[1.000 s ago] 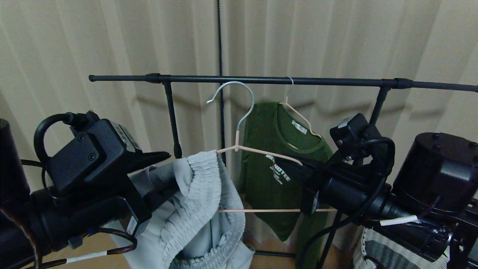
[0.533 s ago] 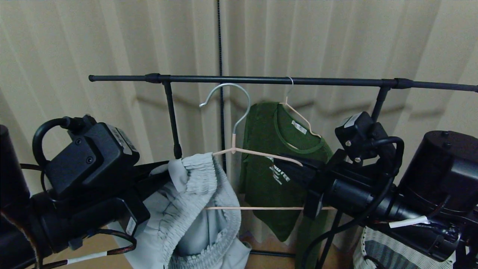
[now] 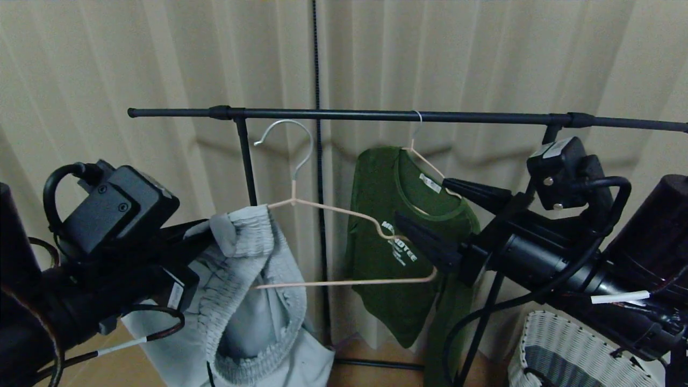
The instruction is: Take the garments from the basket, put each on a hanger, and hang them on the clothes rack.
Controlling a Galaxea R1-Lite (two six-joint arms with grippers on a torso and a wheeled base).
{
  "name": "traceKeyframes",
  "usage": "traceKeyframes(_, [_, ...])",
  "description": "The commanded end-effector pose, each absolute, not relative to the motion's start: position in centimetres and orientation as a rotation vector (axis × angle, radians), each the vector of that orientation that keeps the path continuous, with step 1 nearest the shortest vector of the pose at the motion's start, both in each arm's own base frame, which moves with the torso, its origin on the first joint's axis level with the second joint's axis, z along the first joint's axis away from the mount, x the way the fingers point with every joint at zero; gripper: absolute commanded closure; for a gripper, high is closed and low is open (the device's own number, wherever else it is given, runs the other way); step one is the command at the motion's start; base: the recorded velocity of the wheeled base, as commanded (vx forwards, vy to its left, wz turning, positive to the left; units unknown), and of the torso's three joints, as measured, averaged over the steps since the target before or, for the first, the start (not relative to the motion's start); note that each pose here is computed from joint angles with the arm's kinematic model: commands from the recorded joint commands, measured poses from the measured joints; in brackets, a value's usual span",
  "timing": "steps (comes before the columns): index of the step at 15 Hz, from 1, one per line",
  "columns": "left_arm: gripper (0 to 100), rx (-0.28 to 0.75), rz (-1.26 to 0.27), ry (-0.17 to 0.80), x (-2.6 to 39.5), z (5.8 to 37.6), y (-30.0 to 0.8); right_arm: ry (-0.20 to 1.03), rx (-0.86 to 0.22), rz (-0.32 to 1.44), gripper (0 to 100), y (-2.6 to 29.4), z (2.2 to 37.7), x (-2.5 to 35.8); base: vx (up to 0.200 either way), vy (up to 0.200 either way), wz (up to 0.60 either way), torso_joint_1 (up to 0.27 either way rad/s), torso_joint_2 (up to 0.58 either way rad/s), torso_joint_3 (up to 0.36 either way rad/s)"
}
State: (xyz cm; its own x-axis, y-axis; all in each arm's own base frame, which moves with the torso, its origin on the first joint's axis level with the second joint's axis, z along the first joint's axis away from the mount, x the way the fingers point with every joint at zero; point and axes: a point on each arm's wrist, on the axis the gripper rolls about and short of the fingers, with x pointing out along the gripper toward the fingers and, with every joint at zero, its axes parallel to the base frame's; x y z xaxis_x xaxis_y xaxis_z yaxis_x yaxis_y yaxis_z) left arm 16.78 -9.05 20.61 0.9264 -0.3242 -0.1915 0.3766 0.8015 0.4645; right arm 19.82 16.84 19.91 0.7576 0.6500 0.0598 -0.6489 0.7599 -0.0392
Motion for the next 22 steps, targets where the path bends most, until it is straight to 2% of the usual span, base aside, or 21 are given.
traceKeyframes(1, [100,0.445,-0.331,0.121,17.3,20.8,-9.0,-0.05,-0.027,0.692,0,16.0,19.1,19.5,0.0,0.0,0.0,0.0,0.0,0.0])
traceKeyframes(4, [100,0.256,-0.375,0.102,17.2,22.1,-10.4,-0.004,-0.043,0.706,0,15.9,17.9,19.0,0.0,0.0,0.0,0.0,0.0,0.0])
traceKeyframes(6, [100,0.175,-0.397,0.084,17.1,23.0,-11.0,-0.002,-0.044,0.72,0,16.1,17.8,18.8,0.0,0.0,0.0,0.0,0.0,0.0])
traceKeyframes(9, [100,0.153,-0.385,0.069,17.5,23.7,-11.3,0.01,-0.047,0.758,0,16.9,17.5,18.3,0.0,0.0,0.0,0.0,0.0,0.0])
traceKeyframes(12, [100,0.199,-0.182,0.127,18.7,22.4,-11.2,0.005,-0.046,0.758,0,17.1,17.6,18.5,0.0,0.0,0.0,0.0,0.0,0.0])
traceKeyframes(14, [100,0.195,-0.143,0.124,18.9,22.3,-11.5,0.024,-0.053,0.76,0,17.0,17.1,18.3,0.0,0.0,0.0,0.0,0.0,0.0])
traceKeyframes(18, [100,0.113,-0.207,0.017,18.3,23.5,-12.9,0.041,-0.05,0.786,0,17.9,16.8,18.5,0.0,0.0,0.0,0.0,0.0,0.0])
traceKeyframes(22, [100,0.068,-0.269,-0.053,17.9,25.0,-14.5,0.078,0.039,0.875,0,20.4,16.9,17.3,0.0,0.0,0.0,0.0,0.0,0.0])
